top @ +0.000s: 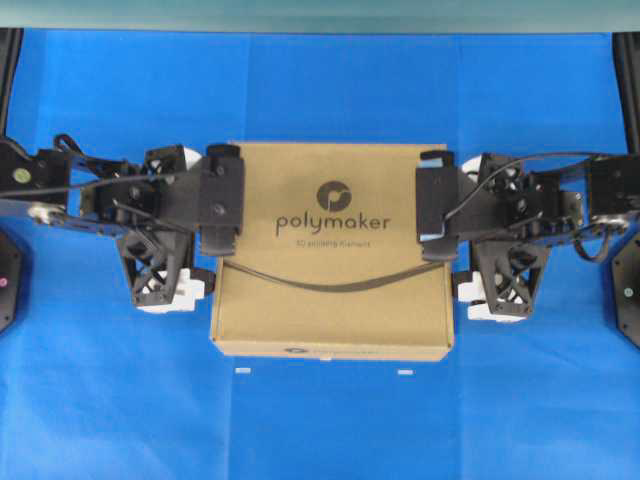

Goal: Lift up the cardboard box by clamping it between your arms.
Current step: 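Raise both arms together, lifting the clamped box off the table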

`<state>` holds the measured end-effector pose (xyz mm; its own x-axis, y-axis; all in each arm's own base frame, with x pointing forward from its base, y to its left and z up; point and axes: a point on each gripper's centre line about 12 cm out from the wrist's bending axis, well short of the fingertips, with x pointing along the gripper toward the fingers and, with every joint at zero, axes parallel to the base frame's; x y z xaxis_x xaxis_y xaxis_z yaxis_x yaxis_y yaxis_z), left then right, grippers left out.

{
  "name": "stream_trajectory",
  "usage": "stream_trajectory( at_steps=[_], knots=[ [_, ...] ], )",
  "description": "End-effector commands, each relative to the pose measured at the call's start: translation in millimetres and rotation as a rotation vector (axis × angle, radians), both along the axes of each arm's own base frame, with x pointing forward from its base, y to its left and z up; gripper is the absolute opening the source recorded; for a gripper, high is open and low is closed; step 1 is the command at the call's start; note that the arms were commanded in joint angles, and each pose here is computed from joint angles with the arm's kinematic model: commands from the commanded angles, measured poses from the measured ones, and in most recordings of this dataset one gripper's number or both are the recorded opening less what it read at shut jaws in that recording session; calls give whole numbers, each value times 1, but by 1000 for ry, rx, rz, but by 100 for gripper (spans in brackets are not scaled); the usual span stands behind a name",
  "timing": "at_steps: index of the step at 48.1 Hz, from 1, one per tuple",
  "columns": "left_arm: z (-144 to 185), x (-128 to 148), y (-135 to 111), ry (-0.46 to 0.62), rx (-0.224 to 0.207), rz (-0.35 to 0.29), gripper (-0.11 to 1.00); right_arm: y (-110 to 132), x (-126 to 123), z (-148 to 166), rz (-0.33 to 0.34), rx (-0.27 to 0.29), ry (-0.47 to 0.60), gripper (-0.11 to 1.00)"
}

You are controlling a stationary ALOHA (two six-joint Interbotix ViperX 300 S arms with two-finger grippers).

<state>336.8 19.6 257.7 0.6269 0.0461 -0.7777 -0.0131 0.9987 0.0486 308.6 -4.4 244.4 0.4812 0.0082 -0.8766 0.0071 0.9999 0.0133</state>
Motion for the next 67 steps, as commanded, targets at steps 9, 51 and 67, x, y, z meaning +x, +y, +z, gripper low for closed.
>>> stream_trajectory(
  at_steps=[9,51,67],
  knots=[
    [64,5,5,-108,20,5,88,6,8,59,14,6,-109,100],
    [111,8,6,-109,43,-14,88,8,6,102,33,-6,-110,100],
    [69,16,11,-117,37,4,88,-1,3,44,4,-8,-86,100]
  ],
)
